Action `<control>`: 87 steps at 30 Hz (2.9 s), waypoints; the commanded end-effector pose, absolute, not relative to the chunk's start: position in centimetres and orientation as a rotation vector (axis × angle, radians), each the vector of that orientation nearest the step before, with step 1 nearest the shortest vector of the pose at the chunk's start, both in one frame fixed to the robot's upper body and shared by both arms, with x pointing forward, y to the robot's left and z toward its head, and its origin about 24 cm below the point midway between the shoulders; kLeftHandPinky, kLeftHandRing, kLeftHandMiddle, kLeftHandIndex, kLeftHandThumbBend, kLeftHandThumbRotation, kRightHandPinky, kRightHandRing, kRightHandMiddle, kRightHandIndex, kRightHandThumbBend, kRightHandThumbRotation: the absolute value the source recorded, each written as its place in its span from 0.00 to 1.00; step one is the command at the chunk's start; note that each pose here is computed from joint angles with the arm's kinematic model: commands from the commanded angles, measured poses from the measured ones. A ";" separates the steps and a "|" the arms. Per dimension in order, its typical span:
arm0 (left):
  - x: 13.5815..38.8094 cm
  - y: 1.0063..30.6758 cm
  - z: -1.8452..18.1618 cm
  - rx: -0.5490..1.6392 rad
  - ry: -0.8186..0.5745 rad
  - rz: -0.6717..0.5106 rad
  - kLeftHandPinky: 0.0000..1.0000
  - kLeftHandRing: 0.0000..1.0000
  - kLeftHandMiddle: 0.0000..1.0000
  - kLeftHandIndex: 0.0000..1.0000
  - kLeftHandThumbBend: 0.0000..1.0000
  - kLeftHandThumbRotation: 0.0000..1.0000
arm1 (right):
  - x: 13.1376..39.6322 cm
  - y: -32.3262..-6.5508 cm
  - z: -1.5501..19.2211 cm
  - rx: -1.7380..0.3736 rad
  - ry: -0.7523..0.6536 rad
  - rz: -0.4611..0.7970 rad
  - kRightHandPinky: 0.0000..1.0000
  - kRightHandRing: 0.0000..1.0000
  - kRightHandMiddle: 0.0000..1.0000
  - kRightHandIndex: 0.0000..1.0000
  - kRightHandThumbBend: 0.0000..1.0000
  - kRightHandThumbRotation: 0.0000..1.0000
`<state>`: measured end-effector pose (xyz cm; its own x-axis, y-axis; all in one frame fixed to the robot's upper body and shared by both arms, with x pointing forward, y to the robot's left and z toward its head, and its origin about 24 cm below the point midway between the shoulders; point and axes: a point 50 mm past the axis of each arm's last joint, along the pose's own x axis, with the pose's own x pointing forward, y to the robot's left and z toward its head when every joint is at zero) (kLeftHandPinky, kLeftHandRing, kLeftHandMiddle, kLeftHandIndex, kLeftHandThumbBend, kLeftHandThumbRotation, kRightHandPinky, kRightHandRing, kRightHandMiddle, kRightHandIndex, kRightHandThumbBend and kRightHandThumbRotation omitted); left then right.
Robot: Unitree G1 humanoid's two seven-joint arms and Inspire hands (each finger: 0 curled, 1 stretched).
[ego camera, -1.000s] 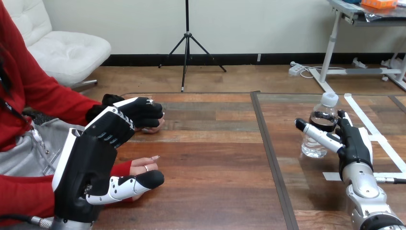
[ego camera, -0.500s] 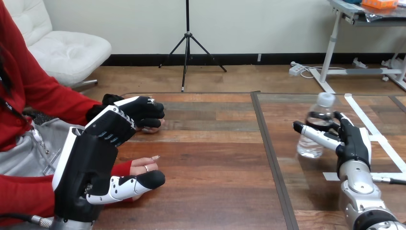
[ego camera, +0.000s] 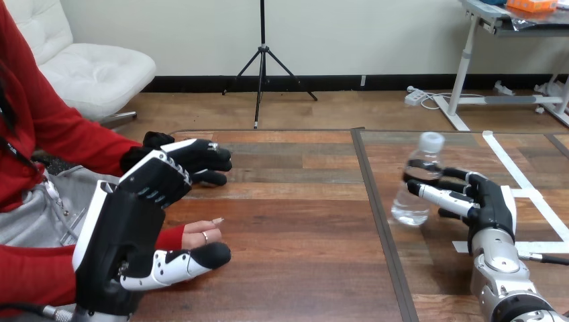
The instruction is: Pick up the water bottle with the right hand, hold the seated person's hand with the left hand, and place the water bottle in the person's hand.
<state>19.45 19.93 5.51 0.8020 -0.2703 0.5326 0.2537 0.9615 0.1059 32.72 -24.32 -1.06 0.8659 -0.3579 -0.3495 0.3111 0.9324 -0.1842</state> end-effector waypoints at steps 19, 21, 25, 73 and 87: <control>20.1 19.3 7.0 0.013 -0.631 -0.319 0.61 0.68 0.69 0.69 1.00 0.36 | 34.4 -23.8 1.1 -0.063 0.316 -0.386 0.49 0.54 0.55 0.50 0.86 0.00; 20.1 19.3 7.0 0.015 -0.631 -0.320 0.61 0.68 0.69 0.69 1.00 0.36 | 34.4 -23.9 1.1 -0.050 0.311 -0.386 0.48 0.53 0.54 0.49 0.86 0.00; 20.2 19.2 7.0 0.003 -0.627 -0.324 0.61 0.67 0.69 0.69 1.00 0.36 | 34.4 -23.9 1.1 -0.042 0.307 -0.382 0.46 0.52 0.54 0.49 0.85 0.00; 21.8 18.6 7.1 0.015 -0.646 -0.361 0.60 0.67 0.69 0.69 1.00 0.36 | 34.4 -23.2 1.5 -0.118 0.224 -0.264 0.62 0.67 0.71 0.72 0.92 0.04; 22.0 18.4 7.2 0.028 -0.655 -0.359 0.60 0.67 0.69 0.69 1.00 0.37 | 34.4 -23.2 1.7 -0.194 0.205 -0.202 0.81 0.87 0.89 0.91 1.00 0.26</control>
